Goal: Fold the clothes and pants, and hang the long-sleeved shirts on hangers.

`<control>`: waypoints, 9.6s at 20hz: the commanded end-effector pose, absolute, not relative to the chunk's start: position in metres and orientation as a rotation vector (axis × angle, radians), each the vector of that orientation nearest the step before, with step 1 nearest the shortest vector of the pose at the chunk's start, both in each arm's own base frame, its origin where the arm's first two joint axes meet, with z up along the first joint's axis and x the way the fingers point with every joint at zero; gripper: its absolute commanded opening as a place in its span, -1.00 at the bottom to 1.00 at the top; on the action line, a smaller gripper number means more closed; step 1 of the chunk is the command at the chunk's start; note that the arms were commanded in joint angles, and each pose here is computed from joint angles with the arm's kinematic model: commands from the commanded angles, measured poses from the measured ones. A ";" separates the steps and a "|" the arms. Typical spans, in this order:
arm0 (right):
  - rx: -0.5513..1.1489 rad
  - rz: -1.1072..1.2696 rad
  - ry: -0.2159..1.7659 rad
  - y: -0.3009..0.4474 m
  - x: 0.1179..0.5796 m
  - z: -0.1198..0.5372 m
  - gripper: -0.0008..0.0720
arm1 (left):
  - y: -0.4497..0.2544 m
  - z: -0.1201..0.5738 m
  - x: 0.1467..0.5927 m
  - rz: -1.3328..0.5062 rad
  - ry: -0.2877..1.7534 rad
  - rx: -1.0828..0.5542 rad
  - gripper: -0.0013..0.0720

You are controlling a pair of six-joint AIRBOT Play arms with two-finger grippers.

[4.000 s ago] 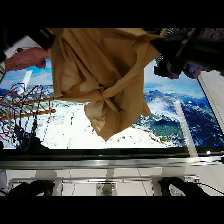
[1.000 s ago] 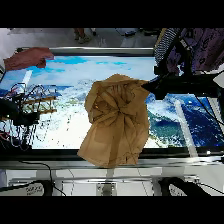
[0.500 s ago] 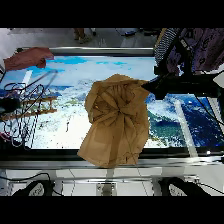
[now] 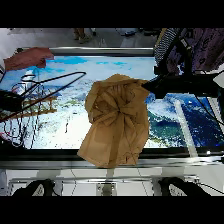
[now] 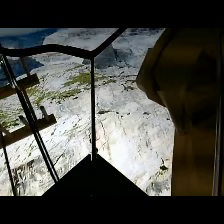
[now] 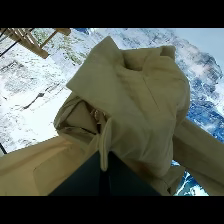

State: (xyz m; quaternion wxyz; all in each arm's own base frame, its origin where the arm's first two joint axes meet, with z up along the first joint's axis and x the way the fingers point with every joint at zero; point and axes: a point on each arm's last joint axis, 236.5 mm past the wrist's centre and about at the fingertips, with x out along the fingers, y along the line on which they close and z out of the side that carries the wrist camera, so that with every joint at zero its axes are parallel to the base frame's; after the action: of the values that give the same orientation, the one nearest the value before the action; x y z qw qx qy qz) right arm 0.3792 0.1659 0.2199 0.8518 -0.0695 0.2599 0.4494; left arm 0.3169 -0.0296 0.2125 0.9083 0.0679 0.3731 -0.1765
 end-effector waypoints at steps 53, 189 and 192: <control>-0.023 0.900 0.598 0.166 0.382 0.222 -0.91 | -0.166 0.238 0.300 -0.740 0.161 1.011 -0.91; -0.741 0.494 0.266 0.123 0.477 0.320 -0.91 | -0.363 0.166 0.302 -1.067 0.543 0.392 -0.80; -0.792 0.519 0.199 0.130 0.470 0.335 -0.91 | -0.348 0.168 0.329 -0.995 0.529 0.361 0.30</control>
State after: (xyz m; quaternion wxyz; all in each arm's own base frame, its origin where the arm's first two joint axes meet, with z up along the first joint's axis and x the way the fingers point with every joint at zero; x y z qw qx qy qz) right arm 0.4745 0.1210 0.3199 0.8890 -0.3679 0.1299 0.2397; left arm 0.3083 -0.3583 0.1792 0.8168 0.1677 0.2360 -0.4990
